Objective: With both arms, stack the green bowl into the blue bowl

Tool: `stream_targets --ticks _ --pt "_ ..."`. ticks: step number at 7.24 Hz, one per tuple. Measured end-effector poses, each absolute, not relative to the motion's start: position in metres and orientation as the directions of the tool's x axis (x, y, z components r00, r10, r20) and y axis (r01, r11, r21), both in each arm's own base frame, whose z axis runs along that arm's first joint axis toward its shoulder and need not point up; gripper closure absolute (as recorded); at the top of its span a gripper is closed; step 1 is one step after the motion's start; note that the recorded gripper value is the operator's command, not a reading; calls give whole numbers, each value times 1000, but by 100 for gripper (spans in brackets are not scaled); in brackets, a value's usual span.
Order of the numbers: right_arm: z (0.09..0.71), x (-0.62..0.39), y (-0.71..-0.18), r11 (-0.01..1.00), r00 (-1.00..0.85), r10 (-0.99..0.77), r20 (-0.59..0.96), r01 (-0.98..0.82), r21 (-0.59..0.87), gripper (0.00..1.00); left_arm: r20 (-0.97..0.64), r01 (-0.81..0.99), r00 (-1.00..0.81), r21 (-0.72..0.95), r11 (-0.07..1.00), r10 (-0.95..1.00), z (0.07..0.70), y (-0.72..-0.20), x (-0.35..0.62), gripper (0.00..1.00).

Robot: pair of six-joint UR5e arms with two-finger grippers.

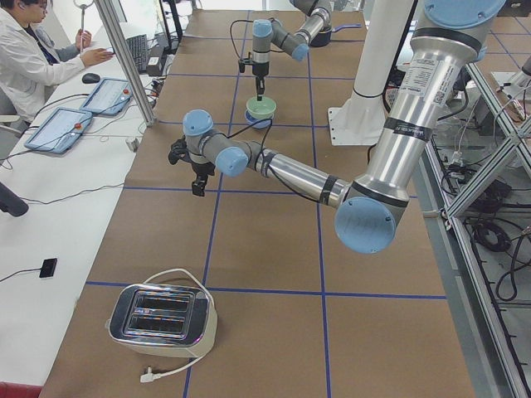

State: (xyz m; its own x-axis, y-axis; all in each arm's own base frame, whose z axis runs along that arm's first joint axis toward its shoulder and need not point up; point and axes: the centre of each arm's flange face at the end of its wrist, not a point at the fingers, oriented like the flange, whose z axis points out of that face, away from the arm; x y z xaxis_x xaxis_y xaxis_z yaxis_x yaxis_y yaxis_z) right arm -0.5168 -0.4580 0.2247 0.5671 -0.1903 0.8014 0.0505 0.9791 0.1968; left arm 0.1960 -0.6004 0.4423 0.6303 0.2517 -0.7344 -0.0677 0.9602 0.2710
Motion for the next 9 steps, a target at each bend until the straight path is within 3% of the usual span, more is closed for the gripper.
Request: stream_targets --ticks 9 --pt "229 -523 -459 978 580 -189 792 42 203 87 -735 -65 627 279 958 257 458 -604 198 5"
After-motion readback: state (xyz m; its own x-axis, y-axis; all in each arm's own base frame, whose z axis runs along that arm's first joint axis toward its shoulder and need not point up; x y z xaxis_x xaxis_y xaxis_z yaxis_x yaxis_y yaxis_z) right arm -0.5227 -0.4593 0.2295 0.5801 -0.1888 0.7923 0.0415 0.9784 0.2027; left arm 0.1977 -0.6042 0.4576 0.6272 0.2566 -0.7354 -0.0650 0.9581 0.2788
